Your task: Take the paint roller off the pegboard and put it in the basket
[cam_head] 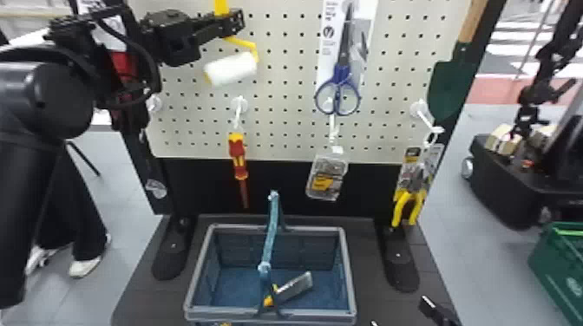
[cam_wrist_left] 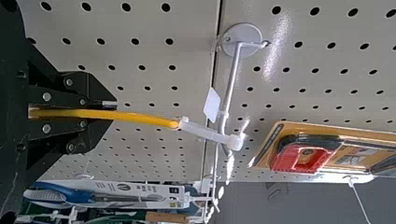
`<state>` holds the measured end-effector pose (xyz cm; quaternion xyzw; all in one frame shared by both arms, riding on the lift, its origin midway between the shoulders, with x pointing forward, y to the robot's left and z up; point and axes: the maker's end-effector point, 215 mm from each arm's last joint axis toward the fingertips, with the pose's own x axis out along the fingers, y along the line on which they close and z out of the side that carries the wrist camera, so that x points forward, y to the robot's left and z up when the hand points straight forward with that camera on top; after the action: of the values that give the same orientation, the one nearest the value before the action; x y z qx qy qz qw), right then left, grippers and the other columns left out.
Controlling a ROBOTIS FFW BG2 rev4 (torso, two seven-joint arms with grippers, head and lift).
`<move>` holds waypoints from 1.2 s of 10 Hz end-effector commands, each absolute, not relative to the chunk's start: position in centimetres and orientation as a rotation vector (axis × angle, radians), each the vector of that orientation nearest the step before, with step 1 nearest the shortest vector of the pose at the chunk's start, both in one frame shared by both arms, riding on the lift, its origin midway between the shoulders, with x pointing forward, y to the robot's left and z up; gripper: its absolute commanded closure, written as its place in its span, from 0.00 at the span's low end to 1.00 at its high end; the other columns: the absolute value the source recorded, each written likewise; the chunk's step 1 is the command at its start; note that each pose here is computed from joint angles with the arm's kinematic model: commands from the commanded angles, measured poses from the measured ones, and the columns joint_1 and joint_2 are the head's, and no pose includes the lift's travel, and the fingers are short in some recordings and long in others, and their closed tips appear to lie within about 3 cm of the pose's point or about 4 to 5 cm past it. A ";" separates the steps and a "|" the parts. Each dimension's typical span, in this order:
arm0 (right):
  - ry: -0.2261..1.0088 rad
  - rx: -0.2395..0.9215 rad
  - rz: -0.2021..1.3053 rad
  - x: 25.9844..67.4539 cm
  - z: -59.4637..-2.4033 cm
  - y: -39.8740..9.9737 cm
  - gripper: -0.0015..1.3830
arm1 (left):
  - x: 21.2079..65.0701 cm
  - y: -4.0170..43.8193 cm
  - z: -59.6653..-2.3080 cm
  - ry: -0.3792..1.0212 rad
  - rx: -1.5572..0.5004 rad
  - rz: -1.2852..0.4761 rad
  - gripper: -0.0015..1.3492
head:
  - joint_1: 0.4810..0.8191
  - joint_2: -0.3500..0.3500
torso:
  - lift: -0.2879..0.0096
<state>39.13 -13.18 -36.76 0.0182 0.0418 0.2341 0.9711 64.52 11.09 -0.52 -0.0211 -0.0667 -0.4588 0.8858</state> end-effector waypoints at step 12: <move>0.102 0.042 0.475 38.8 -37.2 -13.2 0.18 | 63.7 11.8 2.0 -0.196 0.063 -0.906 0.90 | 0.20 0.50 | 0.63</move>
<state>38.78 -13.20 -37.13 0.0202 0.0497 0.2351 0.9705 63.98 11.78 1.81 0.0269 -0.0919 -0.4370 0.8943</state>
